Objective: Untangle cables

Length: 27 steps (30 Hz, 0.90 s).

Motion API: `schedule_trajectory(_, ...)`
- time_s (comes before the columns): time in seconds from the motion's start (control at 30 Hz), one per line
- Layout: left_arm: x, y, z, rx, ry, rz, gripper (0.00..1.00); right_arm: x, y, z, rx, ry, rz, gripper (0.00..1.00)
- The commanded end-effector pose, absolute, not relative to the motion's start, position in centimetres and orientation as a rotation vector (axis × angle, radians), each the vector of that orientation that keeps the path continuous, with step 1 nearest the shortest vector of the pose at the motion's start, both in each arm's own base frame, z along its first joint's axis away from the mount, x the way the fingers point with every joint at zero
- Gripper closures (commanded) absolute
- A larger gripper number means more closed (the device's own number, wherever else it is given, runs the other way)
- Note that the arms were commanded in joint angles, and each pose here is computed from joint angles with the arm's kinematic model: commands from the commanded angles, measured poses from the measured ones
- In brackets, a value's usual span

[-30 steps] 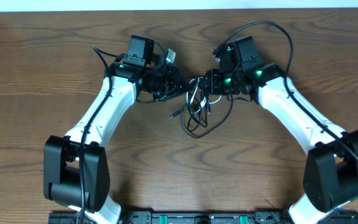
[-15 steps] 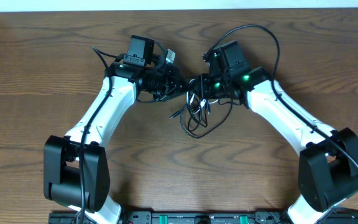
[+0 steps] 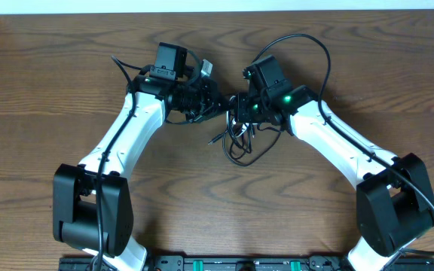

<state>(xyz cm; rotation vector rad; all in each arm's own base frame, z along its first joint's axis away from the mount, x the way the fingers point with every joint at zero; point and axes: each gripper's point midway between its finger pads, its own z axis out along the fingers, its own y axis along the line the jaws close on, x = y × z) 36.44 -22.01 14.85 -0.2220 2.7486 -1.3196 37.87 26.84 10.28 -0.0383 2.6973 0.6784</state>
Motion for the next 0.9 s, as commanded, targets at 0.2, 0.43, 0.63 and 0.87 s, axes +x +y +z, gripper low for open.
schedule_trajectory(0.2, 36.3, -22.4, 15.9, -0.2, 2.728, -1.359, 0.93, 38.2, 26.5, 10.9, -0.084, 2.678, 0.667, 0.99)
schedule_trajectory(0.43, 36.7, -21.3, 14.6, -0.23, 2.757, -1.219, 0.93, 37.7, 25.1, 14.2, -0.148, 2.633, 0.726, 0.99)
schedule_trajectory(0.63, 36.7, -20.9, 14.3, -0.167, 2.759, -1.167, 0.92, 37.0, 23.9, 17.6, -0.256, 2.568, 0.935, 0.99)
schedule_trajectory(0.87, 36.4, -20.8, 14.1, -0.03, 2.746, -1.14, 0.92, 36.3, 22.1, 17.5, -0.275, 2.596, 1.047, 0.99)
